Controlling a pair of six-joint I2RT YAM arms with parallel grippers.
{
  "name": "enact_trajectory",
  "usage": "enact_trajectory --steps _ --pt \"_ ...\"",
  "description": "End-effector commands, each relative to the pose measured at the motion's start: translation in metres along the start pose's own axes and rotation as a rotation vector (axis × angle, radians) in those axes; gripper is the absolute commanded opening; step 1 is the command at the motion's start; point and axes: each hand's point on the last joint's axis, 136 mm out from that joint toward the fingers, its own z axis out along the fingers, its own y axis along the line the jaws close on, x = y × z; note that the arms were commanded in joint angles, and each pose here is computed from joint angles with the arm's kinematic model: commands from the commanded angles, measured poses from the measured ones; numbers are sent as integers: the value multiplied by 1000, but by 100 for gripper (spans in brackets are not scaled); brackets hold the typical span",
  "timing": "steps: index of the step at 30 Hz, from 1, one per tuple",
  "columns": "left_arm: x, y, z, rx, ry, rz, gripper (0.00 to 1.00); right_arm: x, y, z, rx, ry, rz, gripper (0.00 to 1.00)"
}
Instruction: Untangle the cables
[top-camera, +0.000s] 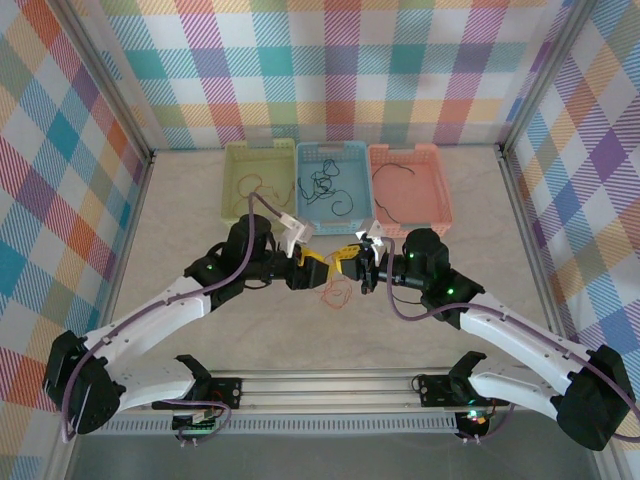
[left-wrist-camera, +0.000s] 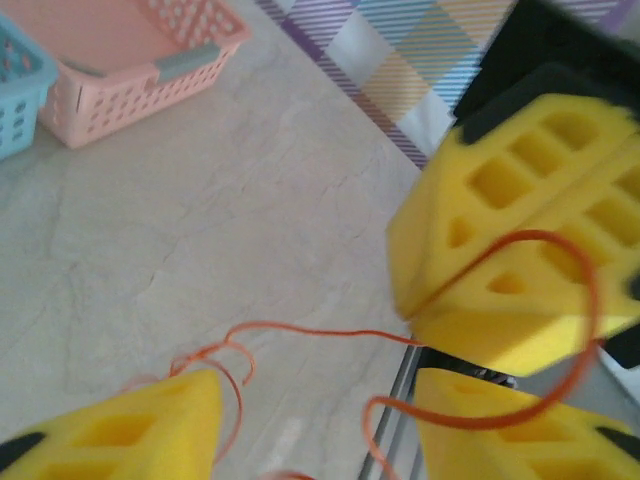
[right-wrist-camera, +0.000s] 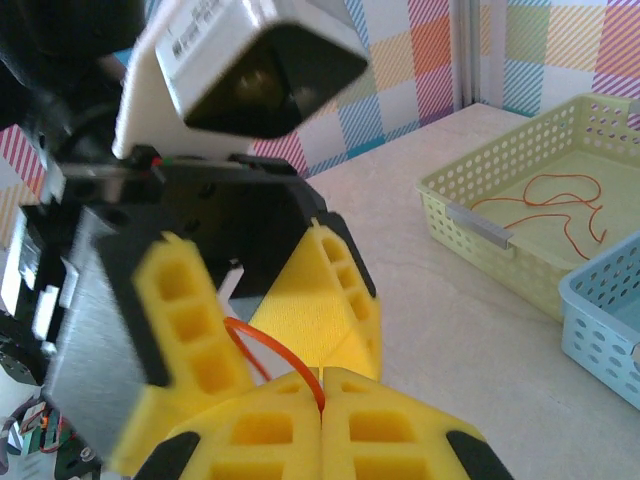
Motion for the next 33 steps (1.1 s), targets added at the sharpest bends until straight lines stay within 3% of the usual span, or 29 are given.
enact_trajectory --steps 1,4,7,8,10,11,13,17,25,33 --pt "0 -5 -1 11 8 10 31 -28 4 -1 -16 -61 -17 0" --pt "-9 -1 -3 -26 -23 12 1 -29 2 1 -13 -57 -17 0" --pt "-28 2 -10 -88 -71 22 0 -27 -3 2 11 -53 -15 0" --pt "-40 7 -16 -143 -105 19 0 -25 -7 1 32 -50 -12 13" --pt "-65 19 -28 -236 -165 4 0 -22 -13 0 68 -49 -7 51" --pt "-77 26 -35 -277 -190 -14 0 -20 -16 -1 86 -51 -8 60" --pt "-110 41 -49 -336 -243 -54 0 -16 -20 -5 114 -56 -9 74" --pt "-158 66 -66 -405 -292 -98 0 -8 -25 -18 167 -118 -22 86" --pt "-251 104 -89 -510 -367 -95 0 15 -46 -21 269 -119 -26 87" --pt "-288 194 -101 -708 -372 -169 0 26 -53 -14 287 -75 -22 87"
